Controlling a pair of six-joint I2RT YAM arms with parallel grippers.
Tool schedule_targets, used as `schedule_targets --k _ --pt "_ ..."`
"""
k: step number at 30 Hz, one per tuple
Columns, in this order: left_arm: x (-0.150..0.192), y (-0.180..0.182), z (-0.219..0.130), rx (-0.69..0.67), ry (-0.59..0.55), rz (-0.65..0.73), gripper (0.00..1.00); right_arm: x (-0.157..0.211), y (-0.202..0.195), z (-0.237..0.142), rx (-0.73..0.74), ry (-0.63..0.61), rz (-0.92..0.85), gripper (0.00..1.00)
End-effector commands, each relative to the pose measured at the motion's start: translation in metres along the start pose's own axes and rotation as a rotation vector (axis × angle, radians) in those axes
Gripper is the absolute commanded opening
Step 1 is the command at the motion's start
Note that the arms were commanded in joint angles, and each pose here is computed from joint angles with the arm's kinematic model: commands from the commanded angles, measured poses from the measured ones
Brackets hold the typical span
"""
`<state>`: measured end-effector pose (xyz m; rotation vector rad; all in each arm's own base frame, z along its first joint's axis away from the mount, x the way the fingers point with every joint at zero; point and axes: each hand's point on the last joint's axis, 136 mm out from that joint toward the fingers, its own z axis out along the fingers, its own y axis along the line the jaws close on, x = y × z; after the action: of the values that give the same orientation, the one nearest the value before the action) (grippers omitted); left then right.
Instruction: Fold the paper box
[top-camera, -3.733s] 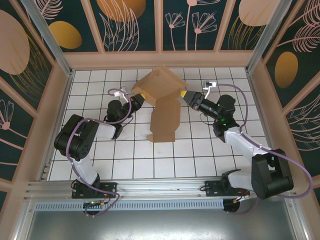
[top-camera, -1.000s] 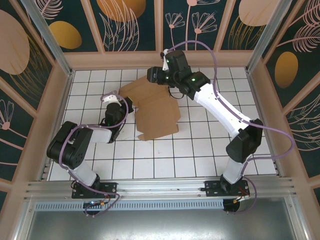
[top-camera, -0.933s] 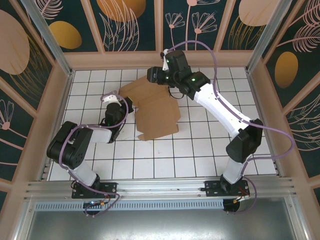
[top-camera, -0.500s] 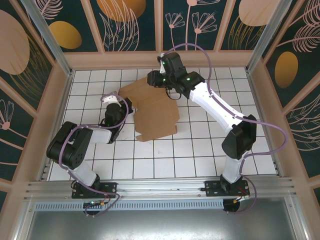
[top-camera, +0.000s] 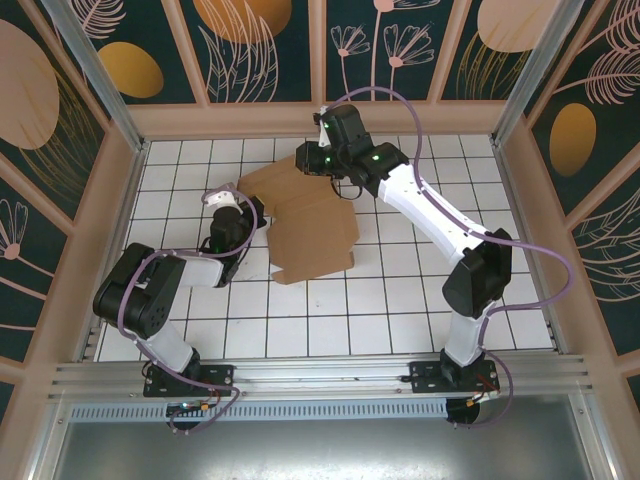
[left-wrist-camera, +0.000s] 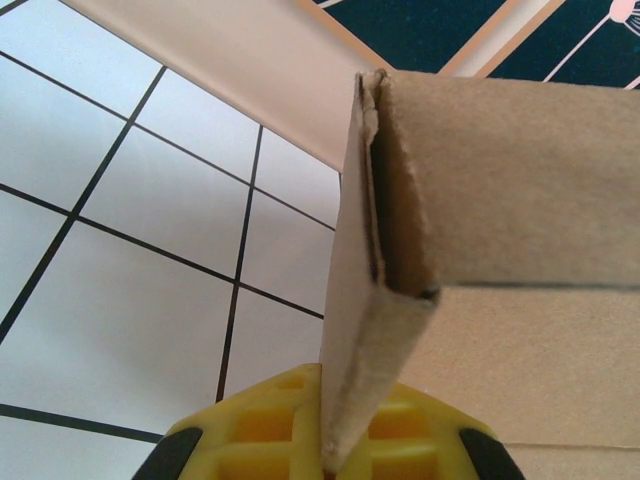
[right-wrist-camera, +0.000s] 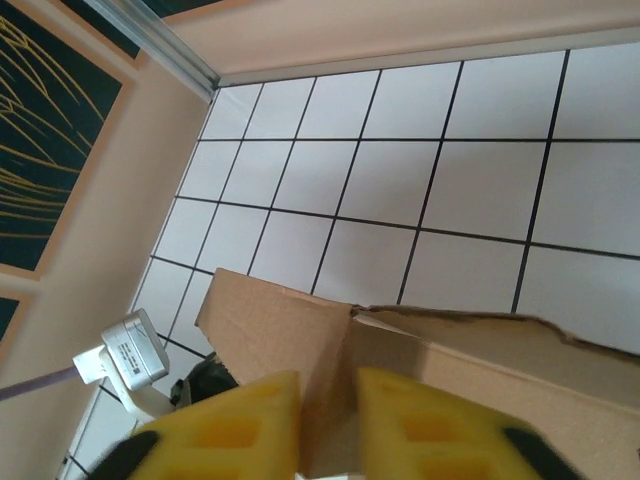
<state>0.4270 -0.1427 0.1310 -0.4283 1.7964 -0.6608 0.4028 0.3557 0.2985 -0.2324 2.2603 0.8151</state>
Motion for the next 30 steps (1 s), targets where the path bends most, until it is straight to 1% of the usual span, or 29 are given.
schedule_targets --k 1,2,3,4,5,7,8,12,15,17,20,22,24,28,30 --pt "-0.009 -0.007 -0.003 0.017 -0.026 0.009 0.00 -0.005 0.005 0.000 -0.030 -0.015 0.004 0.05" --pt "-0.009 -0.007 -0.003 0.016 -0.025 0.009 0.00 -0.006 0.008 -0.002 -0.039 -0.018 0.000 0.01" --pt "-0.008 -0.007 -0.003 0.016 -0.023 0.010 0.00 -0.007 0.010 -0.004 -0.046 -0.024 -0.003 0.00" --pt "-0.007 -0.007 -0.002 0.013 -0.019 0.009 0.00 -0.009 0.011 -0.007 -0.052 -0.037 -0.006 0.02" --pt "-0.006 -0.005 -0.001 0.009 -0.014 0.006 0.00 -0.011 0.011 -0.009 -0.055 -0.050 -0.007 0.07" --pt "-0.003 -0.003 0.000 0.002 -0.004 0.006 0.00 -0.017 0.012 -0.021 -0.058 -0.096 -0.016 0.29" --pt "-0.002 -0.003 0.000 0.001 0.001 0.006 0.00 -0.021 0.012 -0.027 -0.061 -0.120 -0.023 0.36" --pt "0.003 -0.003 0.004 -0.010 0.040 0.027 0.00 -0.032 0.004 -0.061 -0.123 -0.196 -0.003 0.50" --pt "0.008 -0.006 0.006 0.000 0.072 0.059 0.00 -0.037 -0.007 -0.089 -0.203 -0.237 0.014 0.56" --pt "0.009 -0.009 0.006 0.011 0.085 0.079 0.00 -0.045 -0.033 -0.107 -0.188 -0.288 0.046 0.56" --pt "0.009 -0.015 0.002 0.040 0.097 0.112 0.00 -0.049 -0.075 -0.130 -0.124 -0.354 0.067 0.56" --pt "0.009 -0.023 0.000 0.077 0.113 0.139 0.00 -0.049 -0.103 -0.139 -0.079 -0.362 0.079 0.52" --pt "0.009 -0.030 -0.002 0.109 0.125 0.153 0.00 -0.047 -0.119 -0.140 -0.093 -0.335 0.078 0.50" --pt "0.012 -0.042 -0.004 0.169 0.146 0.150 0.00 -0.038 -0.126 -0.127 -0.164 -0.260 0.032 0.50" --pt "0.012 -0.045 -0.004 0.185 0.148 0.142 0.00 -0.033 -0.121 -0.119 -0.216 -0.228 -0.004 0.50"
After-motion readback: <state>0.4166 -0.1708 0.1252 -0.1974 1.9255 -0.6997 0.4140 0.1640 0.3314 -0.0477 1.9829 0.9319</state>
